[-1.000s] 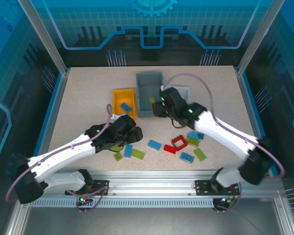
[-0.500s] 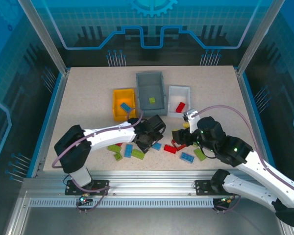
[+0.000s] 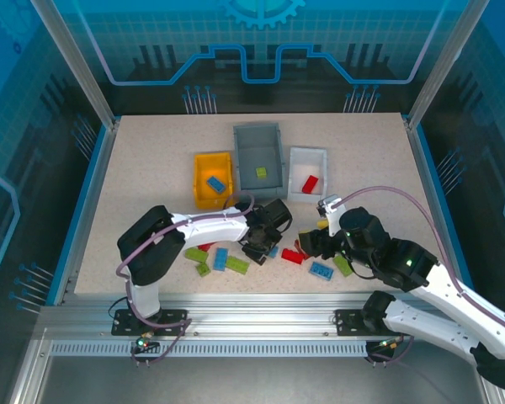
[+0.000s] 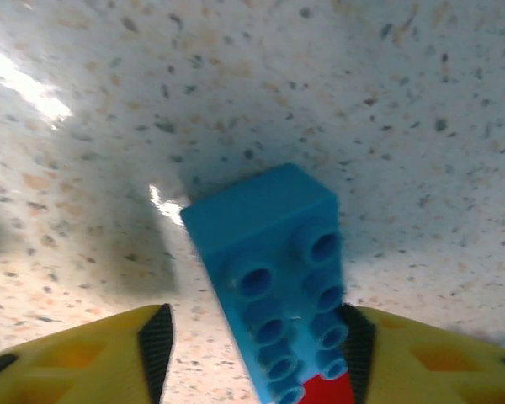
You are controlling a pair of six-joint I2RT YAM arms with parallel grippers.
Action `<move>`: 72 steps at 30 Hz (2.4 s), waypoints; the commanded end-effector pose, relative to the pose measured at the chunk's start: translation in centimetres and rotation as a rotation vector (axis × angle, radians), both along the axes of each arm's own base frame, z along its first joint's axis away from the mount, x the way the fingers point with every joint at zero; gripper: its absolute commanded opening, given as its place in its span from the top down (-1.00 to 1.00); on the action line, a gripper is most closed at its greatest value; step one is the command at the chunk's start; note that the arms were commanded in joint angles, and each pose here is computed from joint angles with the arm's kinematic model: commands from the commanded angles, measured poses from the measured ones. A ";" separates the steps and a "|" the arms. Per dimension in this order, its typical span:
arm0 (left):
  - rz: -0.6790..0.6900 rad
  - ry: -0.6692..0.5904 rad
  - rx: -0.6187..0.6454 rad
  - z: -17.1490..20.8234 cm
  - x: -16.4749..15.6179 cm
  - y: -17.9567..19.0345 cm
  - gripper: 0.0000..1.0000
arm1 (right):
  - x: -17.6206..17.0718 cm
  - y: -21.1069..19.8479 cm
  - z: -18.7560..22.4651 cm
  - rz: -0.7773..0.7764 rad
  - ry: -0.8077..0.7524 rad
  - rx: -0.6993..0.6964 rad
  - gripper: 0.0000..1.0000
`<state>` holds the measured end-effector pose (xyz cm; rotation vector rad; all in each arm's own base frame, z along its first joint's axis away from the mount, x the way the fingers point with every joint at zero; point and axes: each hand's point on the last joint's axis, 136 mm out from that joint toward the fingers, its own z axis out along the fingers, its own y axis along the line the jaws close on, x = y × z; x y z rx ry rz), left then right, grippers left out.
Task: Sort the legos into containers by color
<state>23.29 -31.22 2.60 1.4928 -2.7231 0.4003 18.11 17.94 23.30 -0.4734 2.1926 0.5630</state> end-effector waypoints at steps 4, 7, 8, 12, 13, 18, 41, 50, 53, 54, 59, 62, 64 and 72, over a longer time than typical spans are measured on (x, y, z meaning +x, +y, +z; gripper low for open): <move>0.036 -0.006 0.033 -1.0 0.4 1.2 0.42 | -0.3 -0.1 -0.7 -0.019 0.020 0.001 -0.21; 0.023 -0.079 0.064 0.9 1.0 2.5 0.52 | -0.3 0.1 -0.9 -0.017 0.024 0.007 -0.21; 0.015 -0.115 0.080 1.9 1.4 3.0 0.57 | -0.3 0.2 -0.9 -0.015 0.024 0.008 -0.21; -0.024 -0.242 0.137 6.3 2.7 6.1 0.69 | 0.0 1.1 -1.0 0.003 0.027 0.021 -0.20; -0.031 -0.267 0.153 7.2 3.2 7.1 0.70 | 0.0 1.5 -1.2 0.010 0.031 0.021 -0.20; -0.124 -0.403 0.257 12.3 7.7 13.1 0.69 | 1.0 3.5 -1.2 0.033 0.029 0.037 -0.20; -0.425 -0.266 0.548 7.0 19.6 20.7 0.43 | 5.8 4.9 -2.9 -0.163 0.099 0.062 -0.17; -0.421 -0.229 0.538 5.8 18.8 20.8 0.07 | 6.0 -0.5 -7.2 -0.458 0.327 0.037 -0.18; -0.414 -0.254 0.528 7.0 18.7 20.6 -0.06 | 5.7 -1.6 -8.0 -0.515 0.367 0.024 -0.19; -0.410 -0.266 0.527 7.5 18.7 20.6 -0.07 | 5.7 -1.9 -8.1 -0.530 0.376 0.023 -0.18; -0.398 -0.382 0.499 11.9 18.4 19.4 -0.10 | 4.6 -3.9 -9.7 -0.679 0.476 -0.008 -0.16; -0.433 -0.530 0.479 16.3 17.4 17.6 -0.13 | 3.7 -3.1 -11.1 -0.694 0.554 0.016 -0.10; -0.481 -0.639 0.462 19.1 16.0 15.9 -0.15 | 3.4 -1.9 -11.3 -0.657 0.555 -0.008 -0.08; -0.692 -0.951 0.139 23.8 4.5 10.1 -0.25 | 3.0 3.8 -12.7 -0.124 0.413 -0.416 -0.04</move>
